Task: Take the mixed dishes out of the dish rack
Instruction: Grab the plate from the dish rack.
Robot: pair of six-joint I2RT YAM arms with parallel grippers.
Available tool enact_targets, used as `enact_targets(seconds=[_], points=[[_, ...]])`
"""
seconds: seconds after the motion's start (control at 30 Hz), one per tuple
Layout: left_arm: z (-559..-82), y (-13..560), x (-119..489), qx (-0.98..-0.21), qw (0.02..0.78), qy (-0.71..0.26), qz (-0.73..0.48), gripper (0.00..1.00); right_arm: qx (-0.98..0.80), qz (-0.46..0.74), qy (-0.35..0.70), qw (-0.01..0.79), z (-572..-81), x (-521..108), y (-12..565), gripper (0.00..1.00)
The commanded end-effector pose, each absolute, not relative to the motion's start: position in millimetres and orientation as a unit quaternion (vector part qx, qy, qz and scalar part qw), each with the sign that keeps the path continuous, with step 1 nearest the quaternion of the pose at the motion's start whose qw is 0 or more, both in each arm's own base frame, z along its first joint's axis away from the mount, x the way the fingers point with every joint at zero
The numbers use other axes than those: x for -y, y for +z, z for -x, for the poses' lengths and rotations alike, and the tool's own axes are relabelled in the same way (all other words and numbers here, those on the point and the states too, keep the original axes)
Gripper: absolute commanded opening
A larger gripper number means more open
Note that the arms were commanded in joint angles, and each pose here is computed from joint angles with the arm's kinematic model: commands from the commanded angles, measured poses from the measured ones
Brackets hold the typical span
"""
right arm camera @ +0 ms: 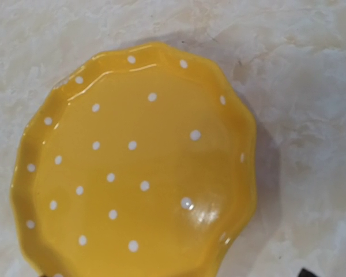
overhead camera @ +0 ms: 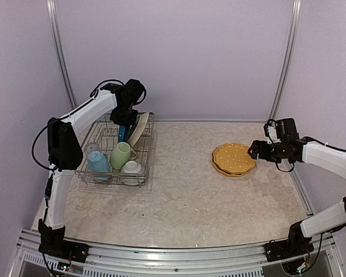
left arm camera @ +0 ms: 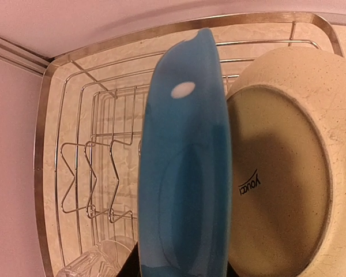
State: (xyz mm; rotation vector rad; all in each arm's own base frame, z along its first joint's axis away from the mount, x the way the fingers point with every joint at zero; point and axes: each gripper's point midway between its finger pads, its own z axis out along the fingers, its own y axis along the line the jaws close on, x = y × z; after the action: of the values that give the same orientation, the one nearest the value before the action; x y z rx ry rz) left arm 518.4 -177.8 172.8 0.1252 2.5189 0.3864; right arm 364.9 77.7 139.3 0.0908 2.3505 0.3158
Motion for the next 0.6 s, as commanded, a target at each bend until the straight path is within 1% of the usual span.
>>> enact_targets(seconds=[0.0,0.07,0.13,0.3,0.57], points=[[-524,172,181,-0.943,0.294,0.142,-0.058,0.14,-0.912,-0.033,0.134,0.387,-368,-84,150,0.90],[-522,177,180,-0.940,0.297,0.153,-0.060,0.11,-0.911,-0.033,0.136,0.387,-367,-84,150,0.90],[-521,186,177,-0.935,0.305,0.170,-0.060,0.05,-0.910,-0.033,0.140,0.389,-367,-86,151,0.90],[-516,211,169,-0.921,0.327,0.203,-0.057,0.00,-0.909,-0.032,0.141,0.391,-369,-86,151,0.90],[-506,244,162,-0.903,0.352,0.239,-0.058,0.00,-0.909,-0.029,0.144,0.391,-369,-90,150,0.90]])
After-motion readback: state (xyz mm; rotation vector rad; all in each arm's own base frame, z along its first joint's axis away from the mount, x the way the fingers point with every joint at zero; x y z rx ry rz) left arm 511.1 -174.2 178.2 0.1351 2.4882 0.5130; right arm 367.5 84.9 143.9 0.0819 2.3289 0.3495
